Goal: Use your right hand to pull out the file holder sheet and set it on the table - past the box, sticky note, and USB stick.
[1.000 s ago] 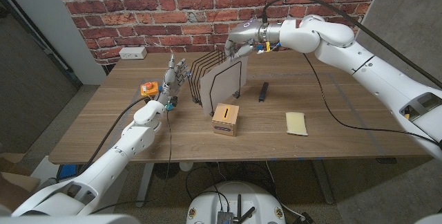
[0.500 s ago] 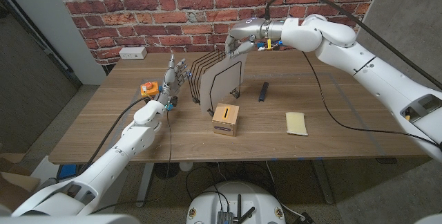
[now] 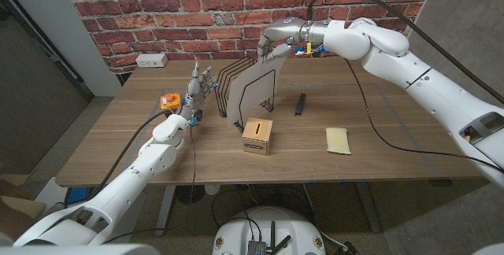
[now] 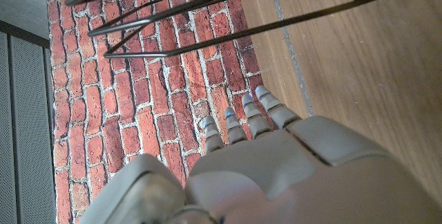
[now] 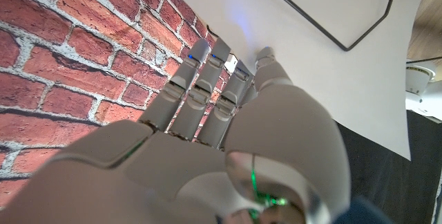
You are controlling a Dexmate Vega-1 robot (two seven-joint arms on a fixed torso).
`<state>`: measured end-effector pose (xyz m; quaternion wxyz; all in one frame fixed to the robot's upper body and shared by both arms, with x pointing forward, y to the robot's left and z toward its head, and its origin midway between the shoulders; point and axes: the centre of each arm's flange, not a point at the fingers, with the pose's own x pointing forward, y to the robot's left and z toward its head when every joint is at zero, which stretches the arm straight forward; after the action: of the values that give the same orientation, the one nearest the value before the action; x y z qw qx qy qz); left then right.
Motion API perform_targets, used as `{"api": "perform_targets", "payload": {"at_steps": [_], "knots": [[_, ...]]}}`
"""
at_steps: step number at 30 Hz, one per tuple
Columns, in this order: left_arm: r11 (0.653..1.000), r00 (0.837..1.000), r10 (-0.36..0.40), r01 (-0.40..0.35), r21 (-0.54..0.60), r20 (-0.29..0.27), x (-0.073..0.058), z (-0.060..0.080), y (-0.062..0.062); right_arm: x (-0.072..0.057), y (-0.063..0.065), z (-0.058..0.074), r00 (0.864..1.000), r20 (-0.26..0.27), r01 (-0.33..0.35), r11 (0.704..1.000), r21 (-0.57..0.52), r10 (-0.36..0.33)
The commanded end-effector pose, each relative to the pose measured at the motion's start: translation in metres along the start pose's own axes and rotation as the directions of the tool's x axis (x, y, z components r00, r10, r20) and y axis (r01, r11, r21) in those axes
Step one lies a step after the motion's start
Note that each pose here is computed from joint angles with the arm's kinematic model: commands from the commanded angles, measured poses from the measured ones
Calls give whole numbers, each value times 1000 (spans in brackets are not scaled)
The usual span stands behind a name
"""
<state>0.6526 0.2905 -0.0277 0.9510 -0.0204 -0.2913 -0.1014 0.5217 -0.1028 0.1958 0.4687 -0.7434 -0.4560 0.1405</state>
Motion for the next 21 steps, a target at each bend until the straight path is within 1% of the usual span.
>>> {"api": "perform_targets", "payload": {"at_steps": [1, 21], "knots": [[1000, 1000, 0, 0, 0, 0, 0, 0, 0, -7, -3, -1, 999, -35, 41, 999, 28, -40], [1000, 1000, 0, 0, 0, 0, 0, 0, 0, -17, -10, -1, 993, -63, 102, 993, 55, -98]]}}
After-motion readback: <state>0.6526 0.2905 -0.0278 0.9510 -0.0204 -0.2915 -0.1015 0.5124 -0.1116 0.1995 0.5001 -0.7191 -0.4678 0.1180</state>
